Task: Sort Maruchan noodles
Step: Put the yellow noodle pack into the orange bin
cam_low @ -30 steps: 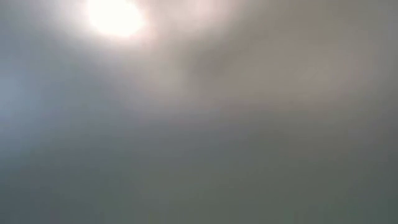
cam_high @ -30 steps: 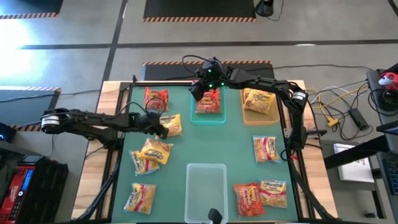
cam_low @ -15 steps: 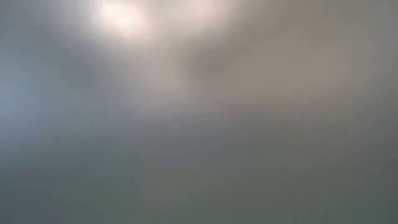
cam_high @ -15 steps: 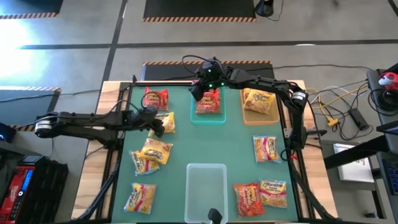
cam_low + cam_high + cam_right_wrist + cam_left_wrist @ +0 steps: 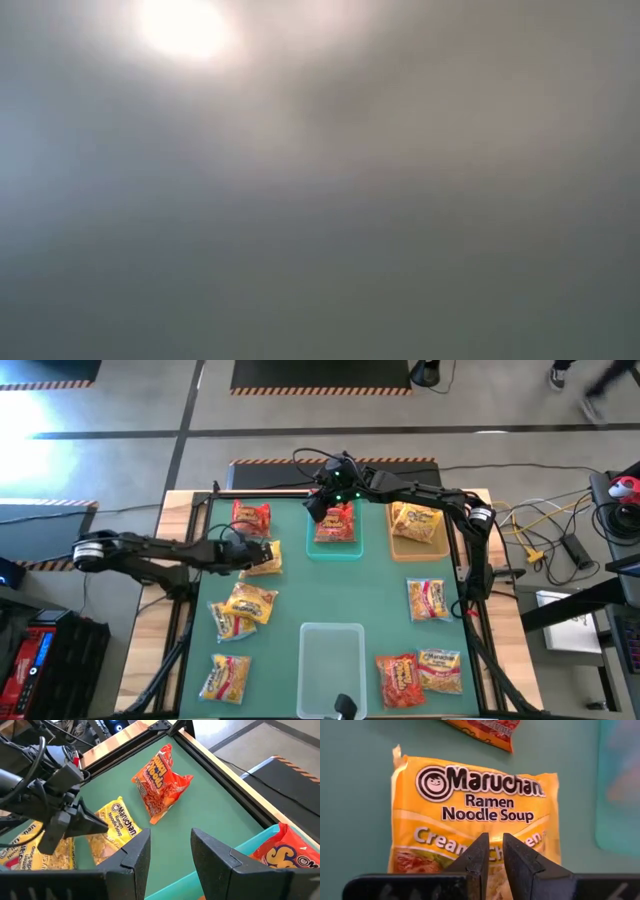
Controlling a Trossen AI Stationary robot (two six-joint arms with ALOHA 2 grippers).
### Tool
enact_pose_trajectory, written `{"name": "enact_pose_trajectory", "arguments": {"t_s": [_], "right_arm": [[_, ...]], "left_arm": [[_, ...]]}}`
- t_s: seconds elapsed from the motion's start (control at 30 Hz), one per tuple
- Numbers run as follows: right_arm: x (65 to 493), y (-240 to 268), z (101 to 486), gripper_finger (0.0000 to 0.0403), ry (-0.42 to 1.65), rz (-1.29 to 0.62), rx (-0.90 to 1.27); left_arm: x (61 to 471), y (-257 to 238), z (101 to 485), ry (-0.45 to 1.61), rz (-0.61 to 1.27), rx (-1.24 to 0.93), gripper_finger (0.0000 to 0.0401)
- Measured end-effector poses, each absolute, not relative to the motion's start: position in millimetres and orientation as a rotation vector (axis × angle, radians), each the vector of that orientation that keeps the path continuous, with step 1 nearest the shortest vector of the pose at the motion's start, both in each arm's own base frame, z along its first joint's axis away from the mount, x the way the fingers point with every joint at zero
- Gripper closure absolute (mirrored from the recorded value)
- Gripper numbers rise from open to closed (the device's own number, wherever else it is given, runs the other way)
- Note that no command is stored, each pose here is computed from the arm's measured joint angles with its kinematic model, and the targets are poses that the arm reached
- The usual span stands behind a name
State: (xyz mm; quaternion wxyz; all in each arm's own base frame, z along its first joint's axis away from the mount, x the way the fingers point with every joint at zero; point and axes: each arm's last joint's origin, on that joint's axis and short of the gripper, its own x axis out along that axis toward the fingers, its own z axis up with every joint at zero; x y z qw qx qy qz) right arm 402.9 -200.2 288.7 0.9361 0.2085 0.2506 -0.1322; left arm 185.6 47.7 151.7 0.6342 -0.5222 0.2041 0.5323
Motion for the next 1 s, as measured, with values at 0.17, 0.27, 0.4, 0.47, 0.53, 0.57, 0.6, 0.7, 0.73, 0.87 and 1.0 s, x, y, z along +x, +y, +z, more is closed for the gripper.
{"name": "enact_pose_trajectory", "arguments": {"t_s": [0.17, 0.27, 0.4, 0.47, 0.53, 0.57, 0.6, 0.7, 0.73, 0.87, 1.0], "right_arm": [[403, -200, 289, 0.0275, 0.515, -0.264, 0.402], [403, -200, 289, 0.0275, 0.518, -0.257, 0.378], [403, -200, 289, 0.0275, 0.520, -0.253, 0.364], [403, -200, 289, 0.0275, 0.522, -0.248, 0.345], [403, -200, 289, 0.0275, 0.523, -0.246, 0.339], [403, -200, 289, 0.0275, 0.523, -0.246, 0.337], [403, -200, 289, 0.0275, 0.523, -0.246, 0.337], [403, -200, 289, 0.0275, 0.522, -0.248, 0.347], [403, -200, 289, 0.0275, 0.520, -0.252, 0.362], [405, -197, 288, 0.0275, 0.519, -0.247, 0.393], [414, -191, 276, 0.0275, 0.533, -0.188, 0.436]], "left_arm": [[199, 50, 148, 0.574, 1.176, -1.094, 0.0363], [209, 51, 150, 0.716, 1.059, -0.922, 0.0363], [223, 51, 156, 0.890, 0.833, -0.659, 0.0363], [228, 52, 160, 0.952, 0.720, -0.520, 0.0363], [232, 51, 165, 0.981, 0.633, -0.391, 0.0363], [235, 51, 170, 0.973, 0.606, -0.348, 0.0363], [237, 51, 175, 0.956, 0.593, -0.322, 0.0363], [236, 50, 192, 0.875, 0.608, -0.327, 0.0363], [234, 50, 195, 0.852, 0.626, -0.362, 0.0363], [216, 46, 193, 0.836, 0.756, -0.593, 0.0363], [206, 38, 179, 0.830, 0.795, -0.751, 0.0363]]}}
